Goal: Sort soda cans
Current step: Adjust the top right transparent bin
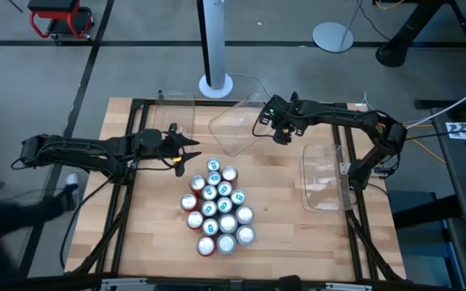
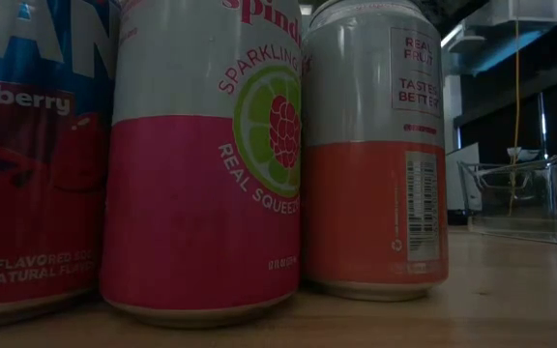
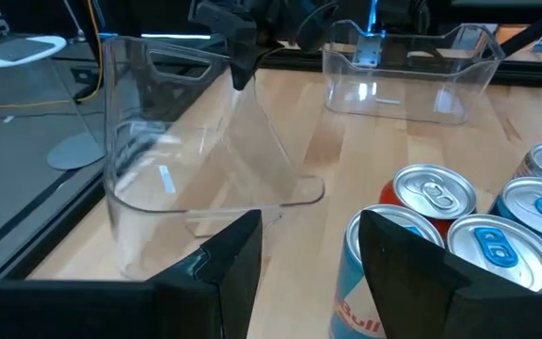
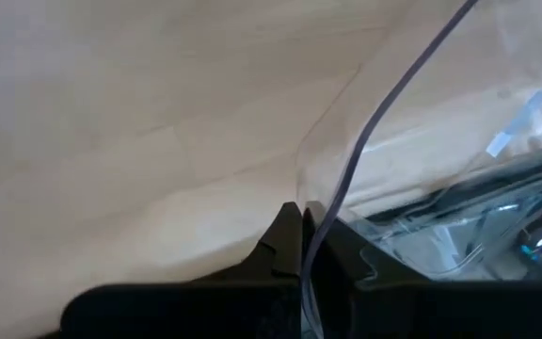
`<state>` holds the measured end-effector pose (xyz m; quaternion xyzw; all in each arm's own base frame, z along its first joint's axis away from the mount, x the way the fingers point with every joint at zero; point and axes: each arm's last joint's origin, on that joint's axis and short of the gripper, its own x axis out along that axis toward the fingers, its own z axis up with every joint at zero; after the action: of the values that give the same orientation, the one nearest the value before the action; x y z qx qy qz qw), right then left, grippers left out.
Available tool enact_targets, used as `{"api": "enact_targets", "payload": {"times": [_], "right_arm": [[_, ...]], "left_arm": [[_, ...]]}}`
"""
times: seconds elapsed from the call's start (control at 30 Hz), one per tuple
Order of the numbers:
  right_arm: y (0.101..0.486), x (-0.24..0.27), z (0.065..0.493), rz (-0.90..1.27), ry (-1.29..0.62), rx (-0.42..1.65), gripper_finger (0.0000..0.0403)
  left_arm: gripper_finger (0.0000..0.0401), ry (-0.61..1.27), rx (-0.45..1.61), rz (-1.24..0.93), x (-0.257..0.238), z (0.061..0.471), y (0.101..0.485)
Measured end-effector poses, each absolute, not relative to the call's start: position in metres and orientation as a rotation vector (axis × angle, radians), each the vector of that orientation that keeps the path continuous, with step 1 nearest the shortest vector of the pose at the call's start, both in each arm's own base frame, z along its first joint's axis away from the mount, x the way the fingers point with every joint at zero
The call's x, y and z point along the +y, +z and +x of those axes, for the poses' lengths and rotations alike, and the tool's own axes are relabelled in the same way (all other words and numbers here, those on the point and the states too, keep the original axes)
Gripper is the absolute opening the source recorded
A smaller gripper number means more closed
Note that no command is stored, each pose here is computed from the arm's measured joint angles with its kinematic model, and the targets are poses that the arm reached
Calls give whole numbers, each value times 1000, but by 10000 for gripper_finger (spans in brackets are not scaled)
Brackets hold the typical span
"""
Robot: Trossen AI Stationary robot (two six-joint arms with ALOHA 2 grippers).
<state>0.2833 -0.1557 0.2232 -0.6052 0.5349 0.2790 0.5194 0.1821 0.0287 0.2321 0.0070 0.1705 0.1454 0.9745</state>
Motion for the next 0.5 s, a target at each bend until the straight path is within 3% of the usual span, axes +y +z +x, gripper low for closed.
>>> {"api": "enact_targets", "payload": {"times": [0.5], "right_arm": [[246,-164,265,-1459,814,1311,6]], "left_arm": [[169,293,340,14,29,182,232]]}}
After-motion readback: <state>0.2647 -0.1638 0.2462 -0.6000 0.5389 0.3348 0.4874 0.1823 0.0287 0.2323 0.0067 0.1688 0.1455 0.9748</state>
